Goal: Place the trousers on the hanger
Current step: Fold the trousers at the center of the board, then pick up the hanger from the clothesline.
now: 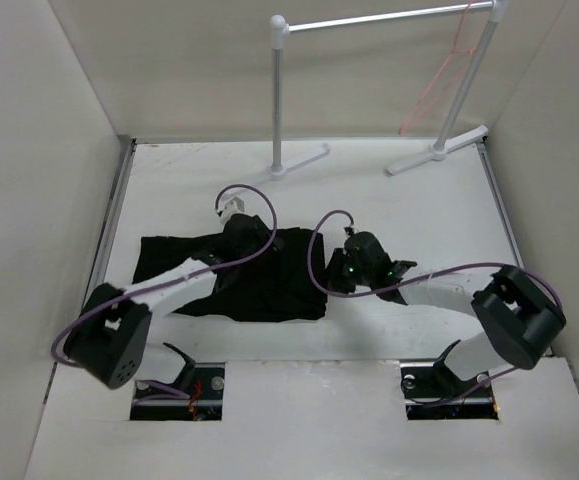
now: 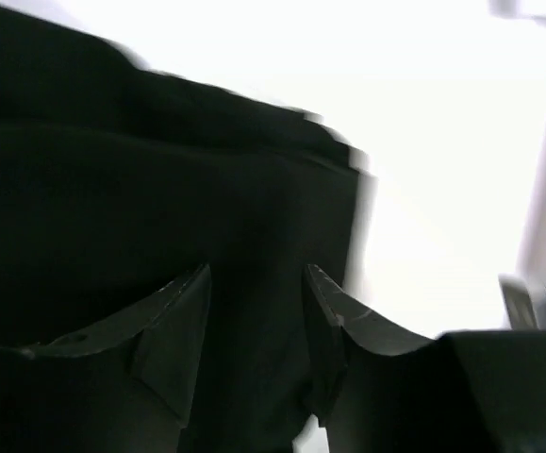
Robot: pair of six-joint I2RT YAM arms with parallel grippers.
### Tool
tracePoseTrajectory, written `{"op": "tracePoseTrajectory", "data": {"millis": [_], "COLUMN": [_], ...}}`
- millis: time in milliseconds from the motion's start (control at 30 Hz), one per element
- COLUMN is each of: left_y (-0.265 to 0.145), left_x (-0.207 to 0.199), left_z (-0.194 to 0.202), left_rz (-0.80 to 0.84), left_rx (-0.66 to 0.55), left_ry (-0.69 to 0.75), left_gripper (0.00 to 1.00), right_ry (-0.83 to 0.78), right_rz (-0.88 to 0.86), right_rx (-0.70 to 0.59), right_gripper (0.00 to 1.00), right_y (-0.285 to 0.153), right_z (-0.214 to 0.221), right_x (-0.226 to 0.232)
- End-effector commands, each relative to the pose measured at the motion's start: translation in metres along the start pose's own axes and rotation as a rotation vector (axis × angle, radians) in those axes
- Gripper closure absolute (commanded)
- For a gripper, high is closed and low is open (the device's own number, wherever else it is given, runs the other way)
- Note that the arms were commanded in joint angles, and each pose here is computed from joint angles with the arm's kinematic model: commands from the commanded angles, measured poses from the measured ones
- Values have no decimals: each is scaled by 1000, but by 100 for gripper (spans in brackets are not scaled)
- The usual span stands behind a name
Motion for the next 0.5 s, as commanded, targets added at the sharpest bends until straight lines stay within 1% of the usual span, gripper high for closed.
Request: {"op": "tracePoseTrajectory", "data": {"millis": [0, 67, 133, 167, 200, 233, 300, 333, 400, 467], "left_y": [23, 32, 33, 29, 24, 17, 1, -7, -24, -39], "left_x": [20, 36, 39, 35, 29, 22, 11, 5, -6, -16], "left_z": [-12, -15, -15, -16, -17, -19, -24, -27, -31, -34], "left_rz": [-30, -74, -75, -58, -40, -14, 19, 32, 57, 83], "left_rx": [-18, -9, 1, -3, -10, -18, -34, -42, -53, -57], "left_ry": [3, -13, -20, -19, -15, -12, -10, -10, -6, 13], "left_gripper": [60, 62, 63, 62, 61, 59, 49, 43, 32, 24], "right_ry": [45, 56, 54, 45, 39, 37, 25, 14, -16, -54], "right_rz": [64, 88, 80, 68, 59, 49, 26, 14, -23, -43], "right_rx": [-25, -19, -24, -27, -31, -35, -51, -62, -97, -169], "right_gripper": [89, 89, 88, 85, 79, 70, 52, 46, 37, 34], "right_y": [10, 12, 9, 6, 2, -4, -21, -32, -62, -94], "right_z": [7, 12, 12, 12, 10, 8, 0, -4, -18, -40], "right_x": [-17, -25, -22, -18, -14, -9, 3, 10, 29, 44]}}
Point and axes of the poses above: each gripper's point midway between its finger pads, its own y axis out along the fingers, its own x axis along the line the jaws close on, z = x × y, the point moved 6 cm from there along -y, back along the fingers, and after that the axes turned 10 degrees about -y, right-handed, at the moved point
